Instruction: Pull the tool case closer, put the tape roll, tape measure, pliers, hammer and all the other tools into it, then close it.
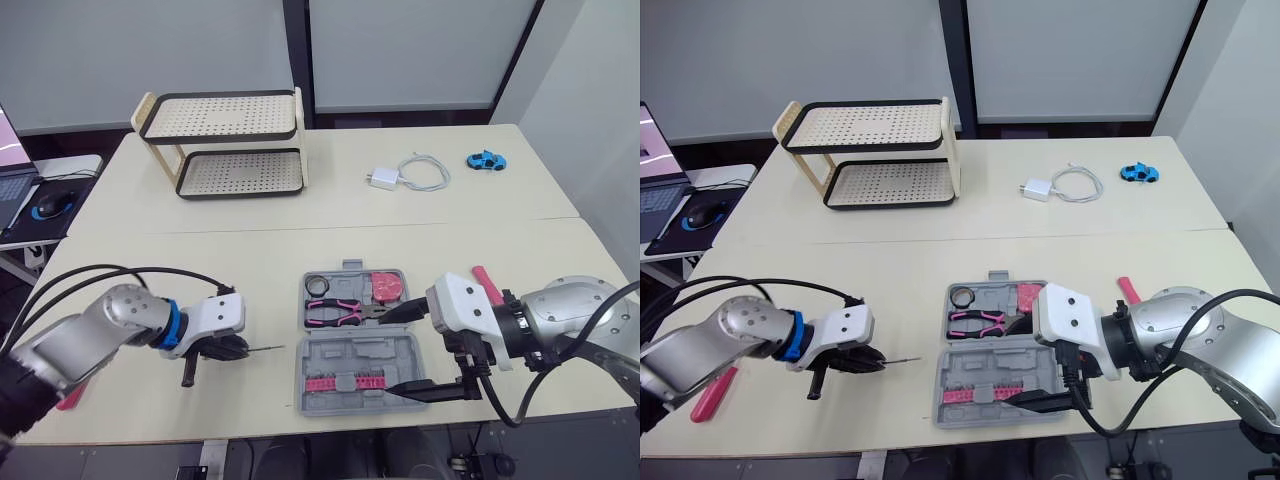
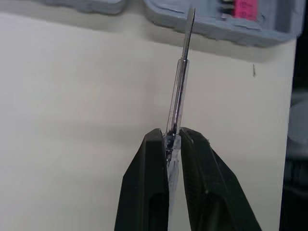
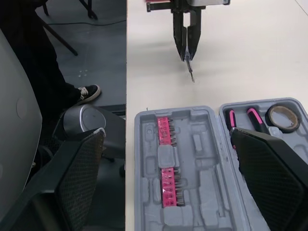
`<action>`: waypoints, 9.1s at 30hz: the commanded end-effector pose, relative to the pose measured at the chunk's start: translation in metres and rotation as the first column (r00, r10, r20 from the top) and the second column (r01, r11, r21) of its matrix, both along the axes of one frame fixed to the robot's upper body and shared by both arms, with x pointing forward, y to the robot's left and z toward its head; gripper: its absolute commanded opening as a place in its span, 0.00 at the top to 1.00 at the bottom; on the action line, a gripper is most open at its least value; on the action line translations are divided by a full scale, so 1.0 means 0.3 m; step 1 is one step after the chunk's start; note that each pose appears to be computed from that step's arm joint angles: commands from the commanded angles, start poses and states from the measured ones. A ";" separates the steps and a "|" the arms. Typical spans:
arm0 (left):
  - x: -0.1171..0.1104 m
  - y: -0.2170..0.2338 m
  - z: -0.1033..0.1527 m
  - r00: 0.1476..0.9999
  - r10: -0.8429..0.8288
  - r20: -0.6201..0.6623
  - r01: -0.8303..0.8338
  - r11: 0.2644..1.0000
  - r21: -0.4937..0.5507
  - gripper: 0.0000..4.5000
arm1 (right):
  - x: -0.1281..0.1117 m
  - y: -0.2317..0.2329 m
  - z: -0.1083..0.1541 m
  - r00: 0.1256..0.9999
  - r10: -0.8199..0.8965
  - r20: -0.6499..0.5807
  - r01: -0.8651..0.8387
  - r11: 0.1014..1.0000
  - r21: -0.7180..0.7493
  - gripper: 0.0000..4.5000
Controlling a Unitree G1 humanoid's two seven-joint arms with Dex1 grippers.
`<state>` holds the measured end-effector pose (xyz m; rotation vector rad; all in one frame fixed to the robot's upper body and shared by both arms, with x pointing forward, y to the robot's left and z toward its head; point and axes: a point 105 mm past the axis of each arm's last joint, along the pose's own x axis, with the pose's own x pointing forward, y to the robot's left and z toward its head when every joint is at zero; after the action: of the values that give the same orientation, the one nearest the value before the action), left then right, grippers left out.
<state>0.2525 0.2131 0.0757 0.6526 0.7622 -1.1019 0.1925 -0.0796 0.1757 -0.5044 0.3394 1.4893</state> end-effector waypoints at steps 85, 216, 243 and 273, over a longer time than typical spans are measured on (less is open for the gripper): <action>-0.134 0.074 -0.111 0.652 0.758 -0.008 -0.715 0.612 -0.339 0.00 | 0.035 0.034 0.020 0.991 -0.029 0.131 0.024 0.999 0.038 0.00; 0.049 -0.592 -0.082 0.910 -0.340 0.239 0.346 0.938 0.014 0.95 | -0.023 -0.232 -0.087 0.937 -0.341 0.075 0.349 0.916 -0.200 0.00; 0.064 -0.577 -0.049 0.910 -0.337 0.240 0.342 0.940 0.024 0.95 | -0.017 -0.225 -0.091 0.939 -0.337 0.073 0.345 0.919 -0.191 0.00; 0.051 -0.540 0.042 0.901 -0.361 0.240 0.380 0.924 -0.038 0.41 | -0.017 -0.215 -0.080 0.937 -0.343 0.067 0.349 0.922 -0.167 0.00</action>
<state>0.2688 0.0550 0.0781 0.8558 0.4525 -1.3382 0.1876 -0.1478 0.1444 -0.5542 0.5501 1.1029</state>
